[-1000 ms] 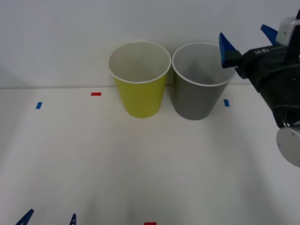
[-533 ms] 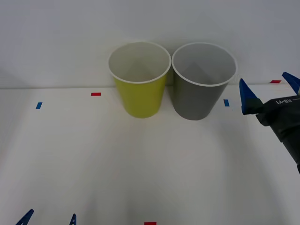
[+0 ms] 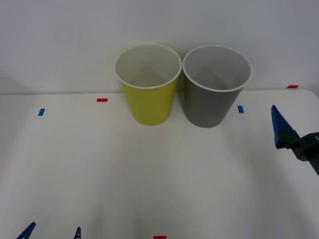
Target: Put cans in the gray bin and PET bottles in the light green bin.
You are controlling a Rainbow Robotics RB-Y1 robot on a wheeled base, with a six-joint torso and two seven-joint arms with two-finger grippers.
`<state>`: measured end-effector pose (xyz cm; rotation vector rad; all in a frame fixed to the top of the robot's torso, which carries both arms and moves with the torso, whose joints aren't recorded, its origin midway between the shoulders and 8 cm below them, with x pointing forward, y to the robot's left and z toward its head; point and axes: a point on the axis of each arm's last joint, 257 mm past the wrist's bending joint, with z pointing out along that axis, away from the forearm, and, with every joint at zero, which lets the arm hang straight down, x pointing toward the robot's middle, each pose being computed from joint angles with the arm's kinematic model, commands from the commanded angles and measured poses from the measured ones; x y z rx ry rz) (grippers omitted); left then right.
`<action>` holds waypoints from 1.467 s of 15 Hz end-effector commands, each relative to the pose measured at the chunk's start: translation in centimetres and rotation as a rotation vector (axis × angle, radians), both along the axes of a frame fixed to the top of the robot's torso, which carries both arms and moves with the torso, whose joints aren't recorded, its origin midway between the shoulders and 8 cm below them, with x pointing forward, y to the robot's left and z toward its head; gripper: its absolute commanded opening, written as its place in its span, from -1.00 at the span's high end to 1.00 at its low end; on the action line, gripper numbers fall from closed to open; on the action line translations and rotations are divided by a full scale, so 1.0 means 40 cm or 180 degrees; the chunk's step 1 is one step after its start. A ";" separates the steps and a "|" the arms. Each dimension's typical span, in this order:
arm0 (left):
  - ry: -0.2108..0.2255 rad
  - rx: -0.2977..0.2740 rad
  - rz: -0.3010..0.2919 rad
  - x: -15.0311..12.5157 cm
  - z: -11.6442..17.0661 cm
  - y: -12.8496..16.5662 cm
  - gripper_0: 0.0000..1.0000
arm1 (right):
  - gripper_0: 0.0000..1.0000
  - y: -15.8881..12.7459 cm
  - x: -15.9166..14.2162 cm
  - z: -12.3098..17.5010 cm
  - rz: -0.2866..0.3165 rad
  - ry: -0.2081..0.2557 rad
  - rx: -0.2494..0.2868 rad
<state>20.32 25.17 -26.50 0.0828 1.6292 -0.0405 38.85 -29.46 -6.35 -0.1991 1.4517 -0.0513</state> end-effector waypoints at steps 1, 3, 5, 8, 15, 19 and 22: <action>0.0000 0.0000 0.0000 0.000 0.000 0.000 -1.00 | -1.00 0.000 -0.006 -0.009 -0.0017 -0.0004 -0.0093; 0.0000 0.0000 0.0000 0.000 0.000 0.000 -1.00 | -1.00 -0.014 -0.002 -0.044 -0.0107 -0.0072 -0.0047; 0.0000 0.0000 0.0000 0.000 0.000 0.000 -1.00 | -1.00 -0.013 0.005 -0.100 -0.0171 -0.0192 -0.0137; 0.0000 0.0000 0.0000 0.000 0.000 0.000 -1.00 | -1.00 -0.004 -0.004 -0.193 -0.0219 -0.0229 -0.0082; 0.0000 0.0000 0.0000 0.000 0.000 0.000 -1.00 | -1.00 -0.013 -0.075 -0.297 -0.0145 -0.0261 -0.0165; 0.0000 0.0000 0.0000 0.000 0.000 0.000 -1.00 | -1.00 -0.032 -0.130 -0.343 -0.0127 -0.0260 -0.0138; 0.0000 0.0000 0.0000 0.000 0.000 0.000 -1.00 | -1.00 -0.043 -0.161 -0.369 -0.0205 -0.0172 -0.0006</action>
